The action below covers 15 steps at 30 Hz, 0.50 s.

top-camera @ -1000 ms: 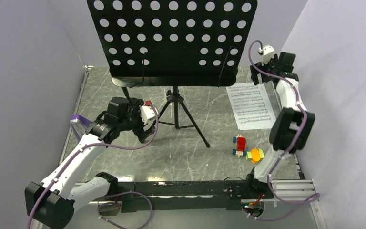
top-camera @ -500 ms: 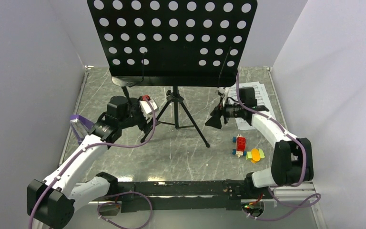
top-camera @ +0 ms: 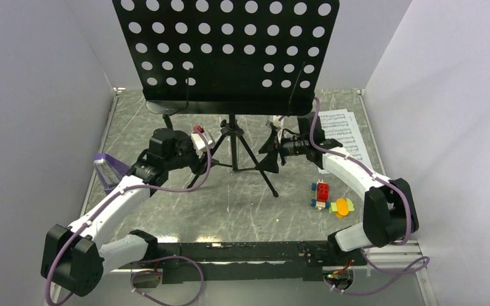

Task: Pack up the instrument practice props

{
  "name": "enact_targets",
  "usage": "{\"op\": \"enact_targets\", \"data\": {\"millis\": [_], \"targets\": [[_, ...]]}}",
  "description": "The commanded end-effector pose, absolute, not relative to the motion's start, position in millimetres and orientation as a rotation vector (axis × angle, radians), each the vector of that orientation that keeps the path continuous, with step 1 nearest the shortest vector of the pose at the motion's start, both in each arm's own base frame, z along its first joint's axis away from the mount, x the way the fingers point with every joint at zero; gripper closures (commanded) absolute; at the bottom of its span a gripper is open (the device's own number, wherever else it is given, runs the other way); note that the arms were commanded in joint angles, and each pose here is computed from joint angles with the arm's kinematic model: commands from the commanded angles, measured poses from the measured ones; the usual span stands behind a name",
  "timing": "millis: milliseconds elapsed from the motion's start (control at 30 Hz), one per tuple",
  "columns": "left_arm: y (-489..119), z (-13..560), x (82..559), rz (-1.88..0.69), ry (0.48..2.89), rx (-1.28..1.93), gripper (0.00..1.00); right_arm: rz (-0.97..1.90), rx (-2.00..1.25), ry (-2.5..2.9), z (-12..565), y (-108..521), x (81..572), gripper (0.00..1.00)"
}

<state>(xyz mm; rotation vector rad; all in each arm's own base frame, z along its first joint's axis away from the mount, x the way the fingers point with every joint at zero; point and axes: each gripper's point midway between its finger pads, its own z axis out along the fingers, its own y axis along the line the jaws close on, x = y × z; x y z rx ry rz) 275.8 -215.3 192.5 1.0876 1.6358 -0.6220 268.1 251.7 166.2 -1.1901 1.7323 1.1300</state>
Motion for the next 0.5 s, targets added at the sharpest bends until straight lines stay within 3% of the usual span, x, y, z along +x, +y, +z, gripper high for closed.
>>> {"op": "enact_targets", "data": {"millis": [0,133,300,400,467], "targets": [[-230,201,276,-0.688,1.563,1.093,0.52,1.107,-1.25,1.609,188,274,277,0.24],[-235,196,275,-0.713,1.559,1.102,0.57,1.065,-1.23,1.67,181,271,282,0.31],[-243,193,269,-0.761,1.557,1.12,0.71,0.939,-1.095,1.786,170,255,311,0.45],[-250,191,263,-0.793,1.55,1.135,0.86,0.909,-1.053,1.809,169,251,325,0.51],[-255,190,260,-0.81,1.545,1.145,0.9,0.89,-1.039,1.812,172,250,334,0.53]]}}
